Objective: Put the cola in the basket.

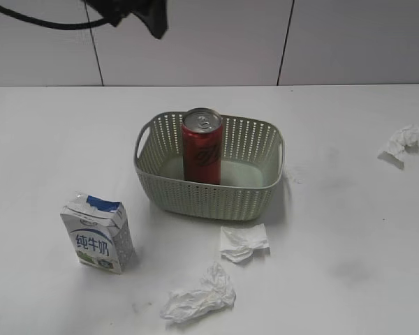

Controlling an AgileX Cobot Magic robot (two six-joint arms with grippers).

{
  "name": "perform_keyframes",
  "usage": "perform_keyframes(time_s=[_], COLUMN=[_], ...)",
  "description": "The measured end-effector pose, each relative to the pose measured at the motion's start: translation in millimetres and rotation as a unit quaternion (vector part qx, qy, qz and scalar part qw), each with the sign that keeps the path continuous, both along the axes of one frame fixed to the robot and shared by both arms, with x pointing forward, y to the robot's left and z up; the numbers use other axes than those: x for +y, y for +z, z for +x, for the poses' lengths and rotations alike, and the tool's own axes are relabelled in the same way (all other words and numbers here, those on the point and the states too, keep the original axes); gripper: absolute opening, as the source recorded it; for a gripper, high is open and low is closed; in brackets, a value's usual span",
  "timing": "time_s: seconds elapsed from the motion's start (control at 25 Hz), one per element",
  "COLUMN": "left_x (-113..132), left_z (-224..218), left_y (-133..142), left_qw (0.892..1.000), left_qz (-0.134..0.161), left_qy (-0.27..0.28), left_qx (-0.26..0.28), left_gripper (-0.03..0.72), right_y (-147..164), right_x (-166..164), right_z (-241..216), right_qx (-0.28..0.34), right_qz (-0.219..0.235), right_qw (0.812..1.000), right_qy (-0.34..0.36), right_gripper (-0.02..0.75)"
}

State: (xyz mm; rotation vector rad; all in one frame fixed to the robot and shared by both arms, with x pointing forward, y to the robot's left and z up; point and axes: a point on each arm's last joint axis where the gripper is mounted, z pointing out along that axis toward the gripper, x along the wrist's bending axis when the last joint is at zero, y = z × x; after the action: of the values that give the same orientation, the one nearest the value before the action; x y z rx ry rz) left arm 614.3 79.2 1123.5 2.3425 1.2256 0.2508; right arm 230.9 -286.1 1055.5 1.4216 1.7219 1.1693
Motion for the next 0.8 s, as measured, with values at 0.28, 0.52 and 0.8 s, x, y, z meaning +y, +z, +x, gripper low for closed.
perform_keyframes(time_s=[0.28,0.52,0.8], left_x=[81,137,184], left_z=[37,52,46], left_y=[0,0,3], left_qw=[0.993,0.982,0.968], left_qz=[0.011,0.010,0.008], left_qy=[0.118,0.189,0.249], left_qx=[-0.003,-0.001,0.008], left_gripper=[0.594,0.591,0.589], right_y=[0,0,0], right_x=[0,0,0], right_z=[0,0,0], right_qx=[0.000,0.000,0.000], right_qz=[0.001,0.001,0.002], right_qw=[1.000,1.000,1.000], right_qy=[0.000,0.000,0.001], right_gripper=[0.589,0.589,0.589])
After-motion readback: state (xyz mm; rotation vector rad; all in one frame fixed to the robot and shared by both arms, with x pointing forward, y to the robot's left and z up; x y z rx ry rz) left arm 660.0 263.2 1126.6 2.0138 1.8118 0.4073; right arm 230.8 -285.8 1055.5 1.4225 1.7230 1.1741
